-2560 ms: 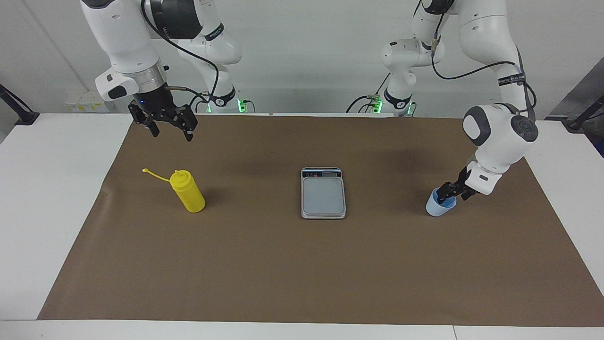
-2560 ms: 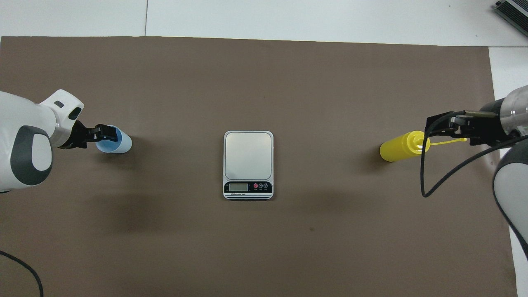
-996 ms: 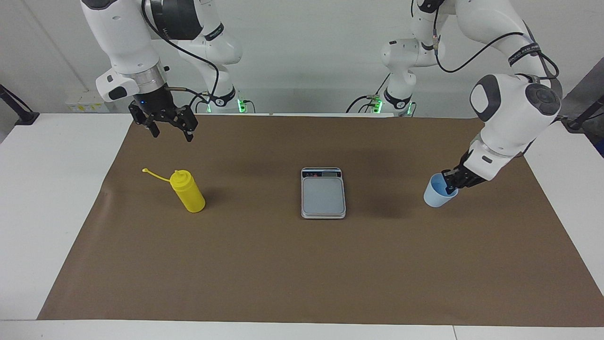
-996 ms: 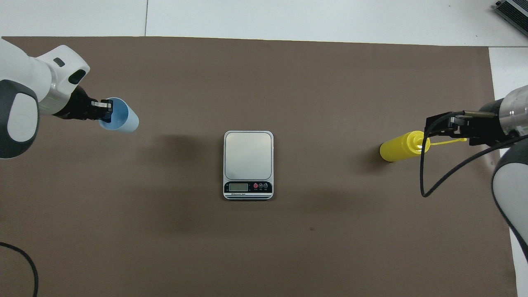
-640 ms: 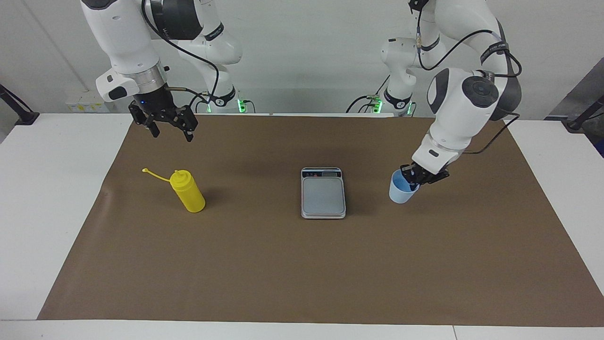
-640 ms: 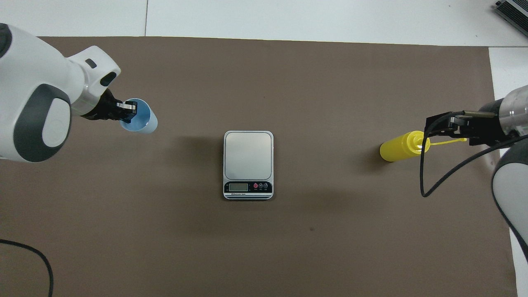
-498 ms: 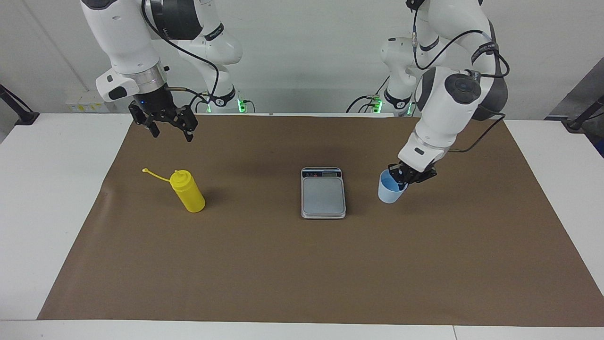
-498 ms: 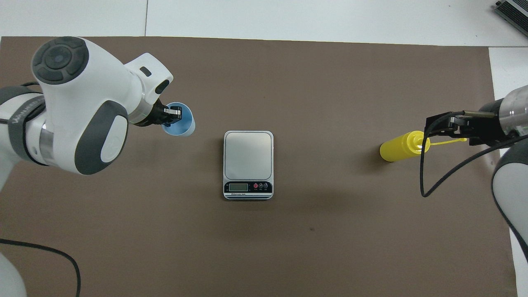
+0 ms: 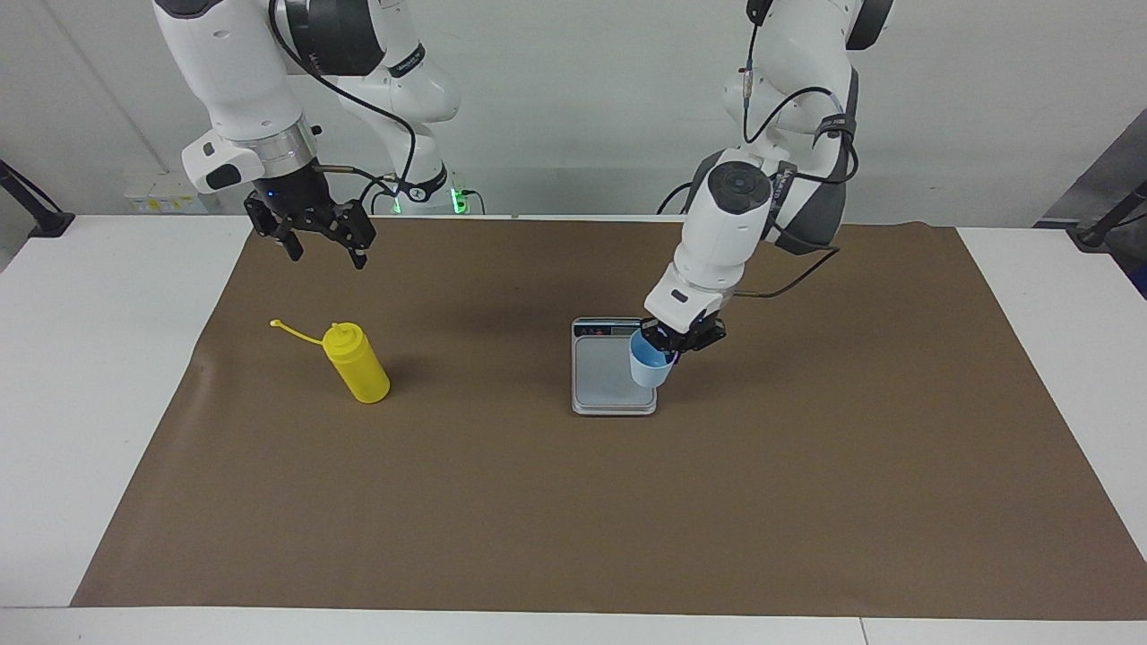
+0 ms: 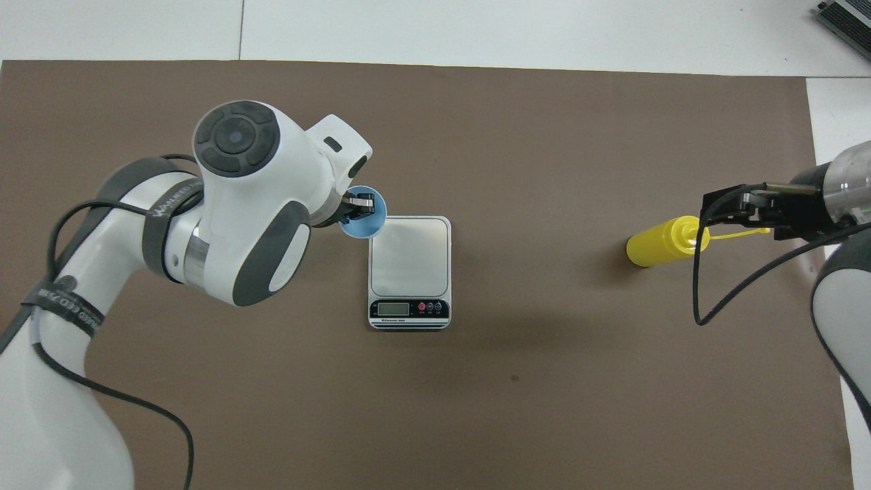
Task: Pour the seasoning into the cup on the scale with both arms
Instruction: 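Carry the blue cup with the left gripper onto the scale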
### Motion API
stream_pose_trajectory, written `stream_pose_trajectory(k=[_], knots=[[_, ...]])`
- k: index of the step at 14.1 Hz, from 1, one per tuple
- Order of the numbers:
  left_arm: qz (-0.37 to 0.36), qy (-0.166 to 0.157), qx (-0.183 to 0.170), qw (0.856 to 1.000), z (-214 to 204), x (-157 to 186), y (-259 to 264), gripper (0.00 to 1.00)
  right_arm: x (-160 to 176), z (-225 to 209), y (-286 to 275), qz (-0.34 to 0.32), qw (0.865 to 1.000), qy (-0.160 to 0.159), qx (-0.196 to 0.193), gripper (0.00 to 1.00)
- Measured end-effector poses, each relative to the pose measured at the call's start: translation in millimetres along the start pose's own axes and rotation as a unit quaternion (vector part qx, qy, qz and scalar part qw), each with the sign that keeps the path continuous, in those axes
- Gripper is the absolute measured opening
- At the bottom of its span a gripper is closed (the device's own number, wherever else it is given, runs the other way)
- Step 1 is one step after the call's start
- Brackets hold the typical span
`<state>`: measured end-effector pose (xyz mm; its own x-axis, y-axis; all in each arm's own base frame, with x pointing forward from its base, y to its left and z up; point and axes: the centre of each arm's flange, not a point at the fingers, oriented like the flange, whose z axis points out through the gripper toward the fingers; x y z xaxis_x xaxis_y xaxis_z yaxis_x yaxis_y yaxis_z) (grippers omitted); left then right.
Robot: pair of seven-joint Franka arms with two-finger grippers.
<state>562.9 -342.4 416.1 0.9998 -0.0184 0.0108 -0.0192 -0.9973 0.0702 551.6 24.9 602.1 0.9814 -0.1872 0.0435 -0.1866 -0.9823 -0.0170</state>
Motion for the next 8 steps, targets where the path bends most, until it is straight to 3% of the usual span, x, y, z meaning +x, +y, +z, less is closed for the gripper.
stream_pose_trajectory(k=[8], knots=[[0.004,-0.020,0.011,1.000,28.1,-16.9,20.3,0.03,0.0,0.5,0.1,0.000,1.000,0.000,0.000,1.00]])
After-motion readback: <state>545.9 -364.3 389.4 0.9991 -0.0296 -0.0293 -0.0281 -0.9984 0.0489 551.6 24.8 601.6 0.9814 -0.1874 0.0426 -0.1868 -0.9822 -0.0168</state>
